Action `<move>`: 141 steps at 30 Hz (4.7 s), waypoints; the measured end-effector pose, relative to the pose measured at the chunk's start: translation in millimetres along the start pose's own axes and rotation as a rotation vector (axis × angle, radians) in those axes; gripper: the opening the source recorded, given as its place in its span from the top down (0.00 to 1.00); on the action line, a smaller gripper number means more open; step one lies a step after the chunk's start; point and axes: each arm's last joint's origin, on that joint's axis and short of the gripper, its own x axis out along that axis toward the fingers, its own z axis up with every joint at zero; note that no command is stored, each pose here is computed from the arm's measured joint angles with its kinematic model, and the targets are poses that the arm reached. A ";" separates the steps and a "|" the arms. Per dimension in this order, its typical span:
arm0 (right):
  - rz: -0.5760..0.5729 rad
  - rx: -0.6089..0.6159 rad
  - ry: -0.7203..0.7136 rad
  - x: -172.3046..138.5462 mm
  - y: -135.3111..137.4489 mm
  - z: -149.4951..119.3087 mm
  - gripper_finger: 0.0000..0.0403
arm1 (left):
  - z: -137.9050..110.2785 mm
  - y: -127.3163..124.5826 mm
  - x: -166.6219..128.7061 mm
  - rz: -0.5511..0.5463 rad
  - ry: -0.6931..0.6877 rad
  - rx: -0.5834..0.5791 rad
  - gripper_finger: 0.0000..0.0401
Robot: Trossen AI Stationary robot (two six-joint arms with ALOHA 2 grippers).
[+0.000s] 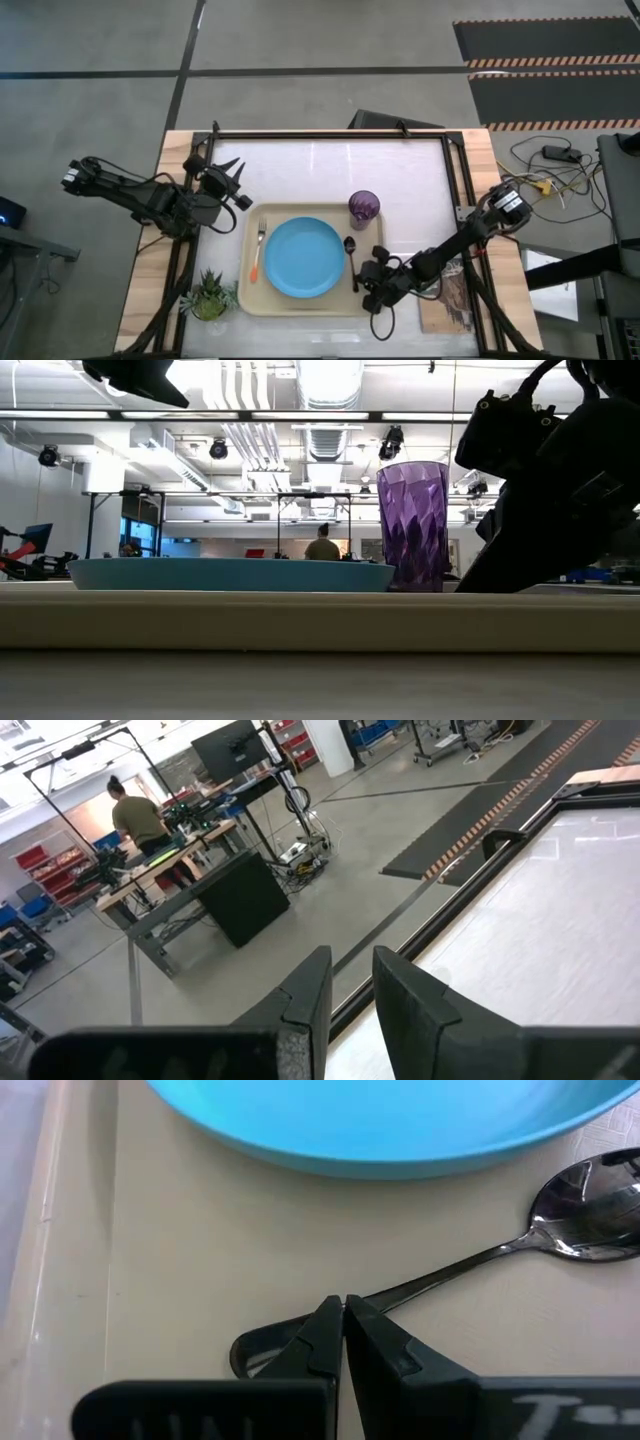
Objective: Pick and place plate/cup/fork/spoon on tray
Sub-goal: Put the black spoon on the white tray to the right side of the blue plate, then adjust the white tray
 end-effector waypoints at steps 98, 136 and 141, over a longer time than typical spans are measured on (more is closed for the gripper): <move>-0.282 -0.291 0.361 -35.2 -6.7 4.8 0.98 | -53.6 -75.5 85.8 -0.725 0.575 0.198 1.00; -0.505 -0.179 0.325 -18.9 -54.9 5.1 0.98 | -98.2 -86.3 147.7 -0.475 0.682 0.515 1.00; -0.507 -0.216 0.336 -19.2 -57.2 5.6 0.98 | -92.3 -82.3 148.6 -0.398 0.658 0.527 1.00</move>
